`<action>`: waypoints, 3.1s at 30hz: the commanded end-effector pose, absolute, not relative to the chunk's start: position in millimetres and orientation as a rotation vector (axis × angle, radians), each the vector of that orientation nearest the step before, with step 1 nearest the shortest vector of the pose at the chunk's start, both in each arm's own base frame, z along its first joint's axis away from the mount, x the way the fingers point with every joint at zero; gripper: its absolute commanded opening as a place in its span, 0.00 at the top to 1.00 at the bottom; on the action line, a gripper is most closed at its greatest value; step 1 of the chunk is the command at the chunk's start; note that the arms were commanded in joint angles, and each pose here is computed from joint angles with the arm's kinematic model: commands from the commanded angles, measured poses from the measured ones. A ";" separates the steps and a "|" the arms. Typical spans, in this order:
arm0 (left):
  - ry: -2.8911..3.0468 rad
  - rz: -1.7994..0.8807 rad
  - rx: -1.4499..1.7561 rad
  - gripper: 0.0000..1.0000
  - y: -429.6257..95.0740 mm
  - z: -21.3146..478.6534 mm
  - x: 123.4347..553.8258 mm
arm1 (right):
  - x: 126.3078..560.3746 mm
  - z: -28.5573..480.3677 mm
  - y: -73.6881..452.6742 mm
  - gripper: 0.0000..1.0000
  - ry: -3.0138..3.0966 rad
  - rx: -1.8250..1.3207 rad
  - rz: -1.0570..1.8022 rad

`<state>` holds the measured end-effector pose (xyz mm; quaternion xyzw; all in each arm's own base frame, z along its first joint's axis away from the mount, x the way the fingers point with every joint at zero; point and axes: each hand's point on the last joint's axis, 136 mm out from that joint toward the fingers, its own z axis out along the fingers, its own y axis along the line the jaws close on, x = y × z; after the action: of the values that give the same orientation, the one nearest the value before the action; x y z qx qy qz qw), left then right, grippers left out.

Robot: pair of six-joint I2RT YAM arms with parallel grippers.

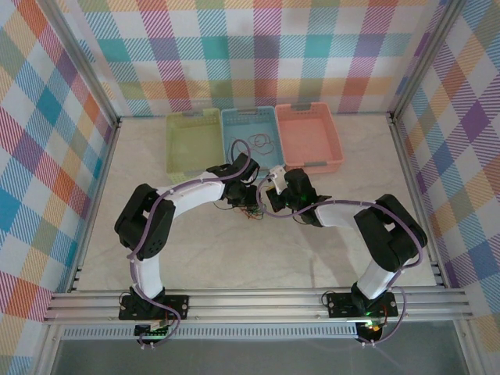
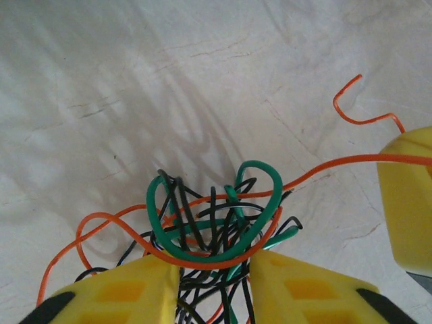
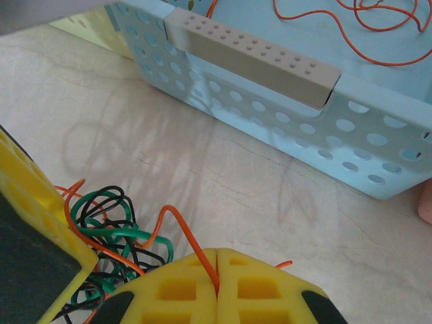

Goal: Untangle the cables

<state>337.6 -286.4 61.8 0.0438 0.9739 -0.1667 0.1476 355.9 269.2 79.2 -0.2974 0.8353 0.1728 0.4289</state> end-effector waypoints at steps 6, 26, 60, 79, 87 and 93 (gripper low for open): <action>2.795 -0.463 0.116 0.82 -273.0 69.3 327.6 | 360.7 85.8 273.7 1.00 2.075 -0.720 0.446; 2.565 -0.346 -0.053 1.00 -215.7 128.4 315.9 | 382.8 101.7 199.3 1.00 2.069 -0.358 0.170; 1.994 -0.159 -0.518 1.00 -78.7 232.8 278.6 | 341.3 91.4 -3.5 1.00 2.005 0.859 -0.170; 1.946 -0.165 -0.552 1.00 -68.2 239.1 271.8 | 323.8 94.2 -30.1 1.00 1.921 1.002 -0.158; 1.986 -0.317 -0.405 1.00 -102.3 239.2 279.1 | 353.1 104.5 14.3 0.85 1.987 0.705 0.032; 2.009 -0.407 -0.309 1.00 -123.9 238.0 281.6 | 361.9 126.3 47.8 0.62 1.955 0.492 0.136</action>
<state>276.8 -110.5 234.4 -0.1552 0.8365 -0.1418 0.5060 352.7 25.2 104.1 0.2683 0.8271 0.0214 0.4934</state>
